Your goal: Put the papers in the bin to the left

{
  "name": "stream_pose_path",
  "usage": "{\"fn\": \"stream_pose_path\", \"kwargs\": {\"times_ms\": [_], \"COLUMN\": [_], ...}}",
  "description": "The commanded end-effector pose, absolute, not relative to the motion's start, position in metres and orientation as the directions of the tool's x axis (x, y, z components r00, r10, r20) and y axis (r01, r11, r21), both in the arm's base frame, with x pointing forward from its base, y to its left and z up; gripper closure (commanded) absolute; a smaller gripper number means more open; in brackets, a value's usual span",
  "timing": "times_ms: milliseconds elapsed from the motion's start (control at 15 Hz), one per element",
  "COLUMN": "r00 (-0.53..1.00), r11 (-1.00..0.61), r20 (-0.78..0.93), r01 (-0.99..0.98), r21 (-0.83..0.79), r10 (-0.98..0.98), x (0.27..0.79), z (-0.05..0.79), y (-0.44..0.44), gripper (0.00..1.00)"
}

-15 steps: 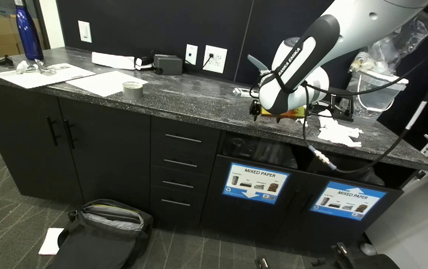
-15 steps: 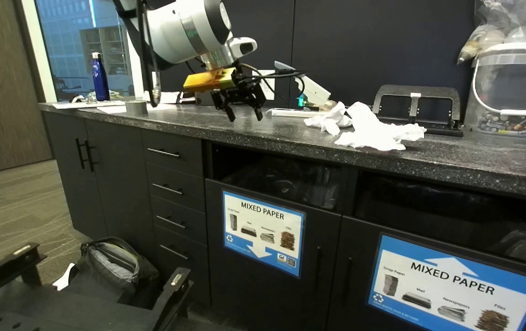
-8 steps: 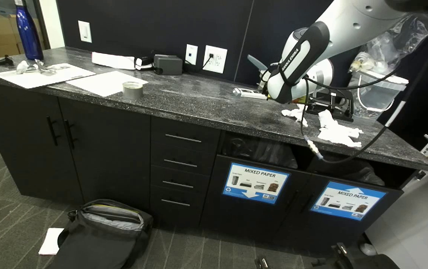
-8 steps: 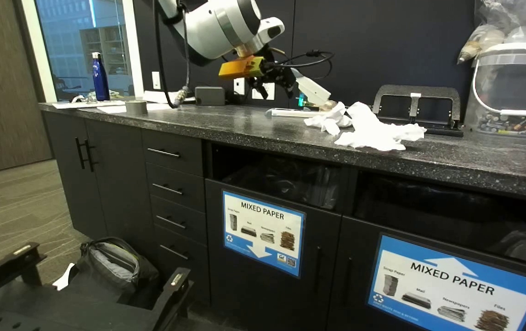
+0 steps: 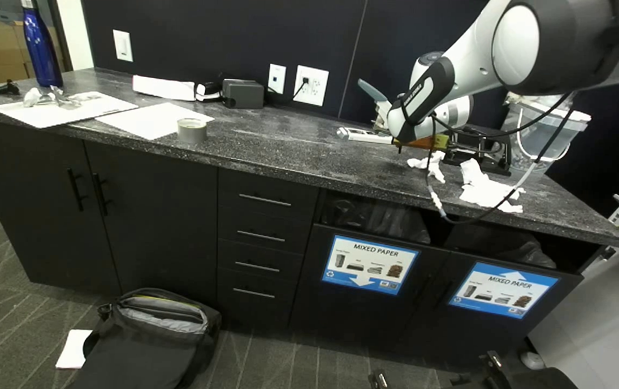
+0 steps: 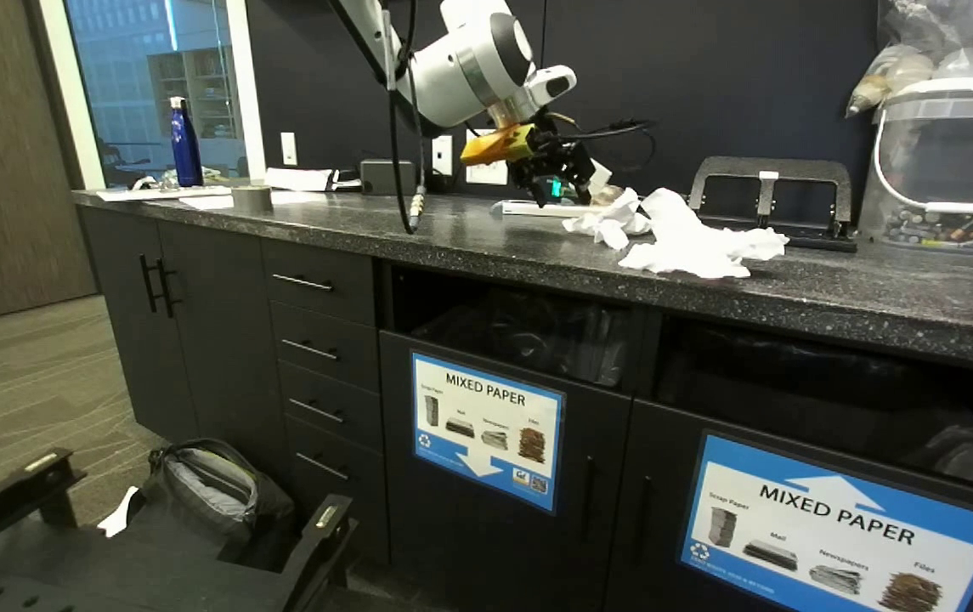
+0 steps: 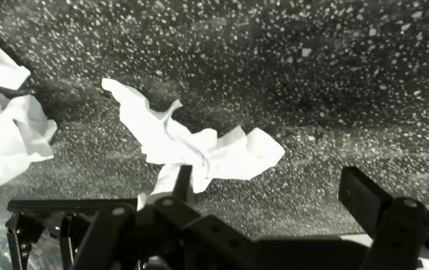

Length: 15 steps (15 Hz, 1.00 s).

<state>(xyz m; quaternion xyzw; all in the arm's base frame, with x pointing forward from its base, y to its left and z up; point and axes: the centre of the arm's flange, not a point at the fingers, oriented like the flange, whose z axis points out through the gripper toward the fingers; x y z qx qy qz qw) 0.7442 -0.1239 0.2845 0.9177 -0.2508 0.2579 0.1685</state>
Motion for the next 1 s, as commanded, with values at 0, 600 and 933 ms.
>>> {"fn": "stream_pose_path", "kwargs": {"times_ms": [0,600,933], "r00": [0.763,0.761,0.765], "r11": [-0.809,-0.775,-0.764], "r20": [0.481,0.406,0.369], "r01": [-0.564,-0.607,-0.617], "r21": [0.168,0.173,0.189], "r10": [-0.432,-0.506,-0.528], "x": [0.798,0.812,0.817], "z": [0.290,0.295,0.278], "y": [-0.145,-0.174,-0.183], "gripper": [0.00,0.00,0.00]}}
